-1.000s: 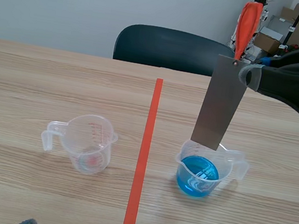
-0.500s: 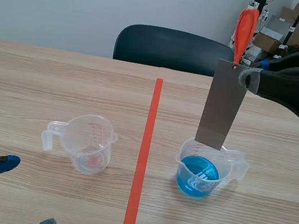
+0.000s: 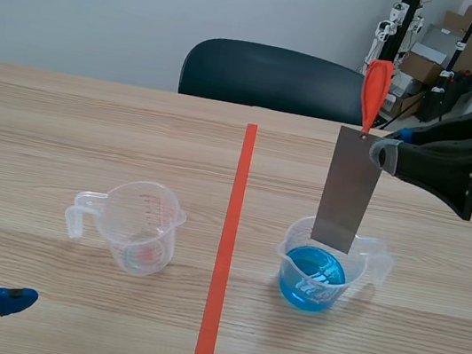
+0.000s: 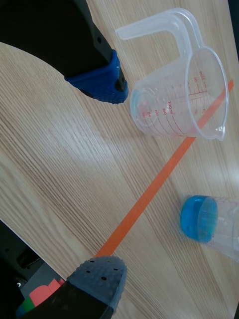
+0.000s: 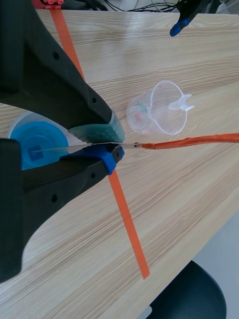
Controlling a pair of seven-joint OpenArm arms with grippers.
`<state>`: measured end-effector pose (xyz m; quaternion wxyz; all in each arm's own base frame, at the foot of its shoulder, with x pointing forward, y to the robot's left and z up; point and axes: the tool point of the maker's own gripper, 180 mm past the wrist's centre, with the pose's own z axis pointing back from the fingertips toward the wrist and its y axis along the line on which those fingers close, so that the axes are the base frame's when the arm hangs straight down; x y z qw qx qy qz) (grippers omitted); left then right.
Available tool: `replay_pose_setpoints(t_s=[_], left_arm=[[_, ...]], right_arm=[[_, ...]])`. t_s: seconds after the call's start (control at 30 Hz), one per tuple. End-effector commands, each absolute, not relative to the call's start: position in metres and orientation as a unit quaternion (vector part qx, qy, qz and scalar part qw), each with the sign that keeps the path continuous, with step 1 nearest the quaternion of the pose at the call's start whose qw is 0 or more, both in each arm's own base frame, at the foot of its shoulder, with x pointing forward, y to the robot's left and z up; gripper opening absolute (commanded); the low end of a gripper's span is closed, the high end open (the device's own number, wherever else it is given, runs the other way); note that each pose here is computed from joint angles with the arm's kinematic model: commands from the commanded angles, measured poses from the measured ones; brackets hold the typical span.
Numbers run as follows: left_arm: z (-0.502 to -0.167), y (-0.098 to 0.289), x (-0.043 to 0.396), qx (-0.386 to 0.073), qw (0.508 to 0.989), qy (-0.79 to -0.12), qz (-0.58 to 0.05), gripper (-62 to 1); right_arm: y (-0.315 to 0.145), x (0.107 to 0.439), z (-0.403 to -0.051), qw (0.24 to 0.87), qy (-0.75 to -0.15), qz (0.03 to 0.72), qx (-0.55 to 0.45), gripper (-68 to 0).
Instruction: Do the redox reaction experiment. lower the plate into the blue solution
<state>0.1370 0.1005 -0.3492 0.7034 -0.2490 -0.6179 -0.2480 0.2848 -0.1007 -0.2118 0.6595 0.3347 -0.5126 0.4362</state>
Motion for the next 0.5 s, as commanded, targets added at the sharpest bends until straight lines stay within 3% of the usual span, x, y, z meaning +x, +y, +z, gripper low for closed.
replay_pose_setpoints(t_s=[0.0,0.13,0.23,0.47], left_arm=[[-0.342,0.096,0.135,-0.259,0.693,-0.628,-0.242,1.4],[-0.324,0.104,0.124,-0.264,0.64,-0.686,-0.224,1.4],[-0.325,0.111,0.12,-0.268,0.627,-0.702,-0.207,1.4],[-0.341,0.092,0.095,-0.287,0.593,-0.7,-0.277,1.4]], right_arm=[[-0.099,0.289,-0.205,0.651,-0.527,0.431,0.337,-66.9],[-0.097,0.29,-0.217,0.654,-0.523,0.431,0.336,-66.9],[-0.096,0.292,-0.223,0.655,-0.524,0.429,0.335,-66.9],[-0.093,0.296,-0.237,0.655,-0.525,0.429,0.333,-66.9]])
